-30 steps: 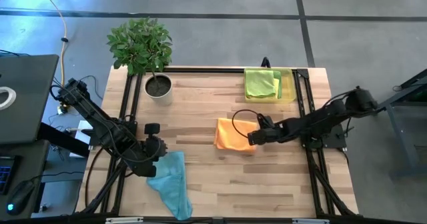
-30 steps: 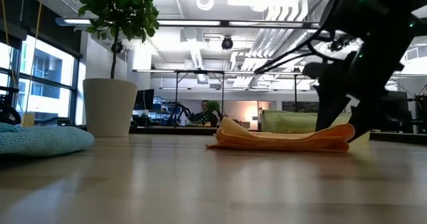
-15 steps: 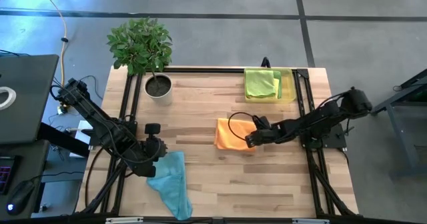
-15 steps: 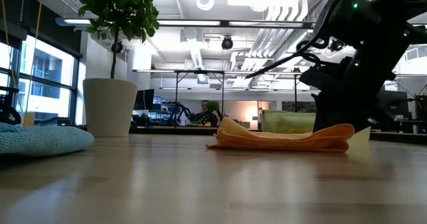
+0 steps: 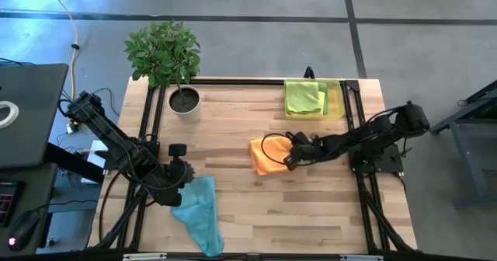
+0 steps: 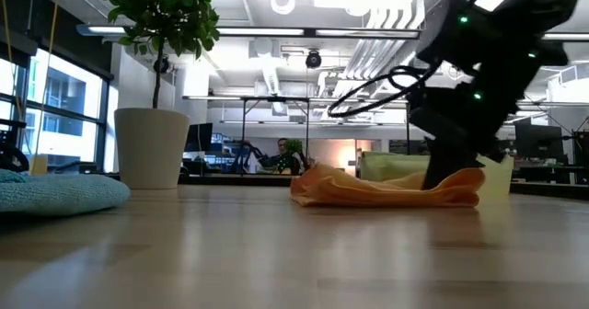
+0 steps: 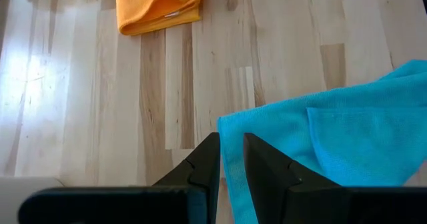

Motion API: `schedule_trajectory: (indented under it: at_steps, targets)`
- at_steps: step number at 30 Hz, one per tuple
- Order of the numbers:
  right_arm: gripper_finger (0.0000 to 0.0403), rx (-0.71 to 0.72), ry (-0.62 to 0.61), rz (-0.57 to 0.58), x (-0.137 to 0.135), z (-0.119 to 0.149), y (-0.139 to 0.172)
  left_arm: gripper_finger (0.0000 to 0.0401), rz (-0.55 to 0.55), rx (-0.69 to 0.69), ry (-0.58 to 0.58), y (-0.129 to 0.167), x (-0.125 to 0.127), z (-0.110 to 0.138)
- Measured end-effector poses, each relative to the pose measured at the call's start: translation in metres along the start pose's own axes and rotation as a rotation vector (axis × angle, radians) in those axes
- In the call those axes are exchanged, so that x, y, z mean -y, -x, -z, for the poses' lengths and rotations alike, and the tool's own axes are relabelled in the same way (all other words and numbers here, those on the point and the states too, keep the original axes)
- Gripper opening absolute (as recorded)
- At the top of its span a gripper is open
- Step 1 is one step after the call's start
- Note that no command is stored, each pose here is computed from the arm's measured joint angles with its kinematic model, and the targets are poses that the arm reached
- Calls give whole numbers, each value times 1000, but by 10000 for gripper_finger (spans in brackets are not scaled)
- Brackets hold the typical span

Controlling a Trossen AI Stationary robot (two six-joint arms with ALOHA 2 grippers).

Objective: Fold microfiber towels
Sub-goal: Put the orange microfiber towel into the yellow bin

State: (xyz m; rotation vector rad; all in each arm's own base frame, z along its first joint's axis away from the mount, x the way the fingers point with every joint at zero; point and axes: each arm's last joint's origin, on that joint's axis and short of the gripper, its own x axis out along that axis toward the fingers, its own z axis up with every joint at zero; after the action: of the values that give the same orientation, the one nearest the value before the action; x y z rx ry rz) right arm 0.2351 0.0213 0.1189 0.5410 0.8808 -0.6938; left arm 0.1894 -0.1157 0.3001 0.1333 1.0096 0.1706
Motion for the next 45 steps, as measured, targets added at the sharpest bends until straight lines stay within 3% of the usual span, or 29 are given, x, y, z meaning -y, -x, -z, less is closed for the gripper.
schedule_trajectory:
  at_steps: [8,17,22,28,37,45]
  targets:
    - [2,86,140,19,-5,-63,5,58,-7,4,2,0,0,0]
    - [1,188,41,126,34,-163,21,58,-19,13,18,0,-1,0]
    - [1,206,-18,206,65,-198,34,58,-19,14,47,0,-1,0]
    - [1,69,-36,312,93,-201,40,58,-19,13,56,0,-1,0]
    - [0,-155,87,520,116,-183,45,58,-19,13,53,0,-1,0]
    - [0,-222,88,594,132,-181,48,58,-19,12,53,0,-1,0]
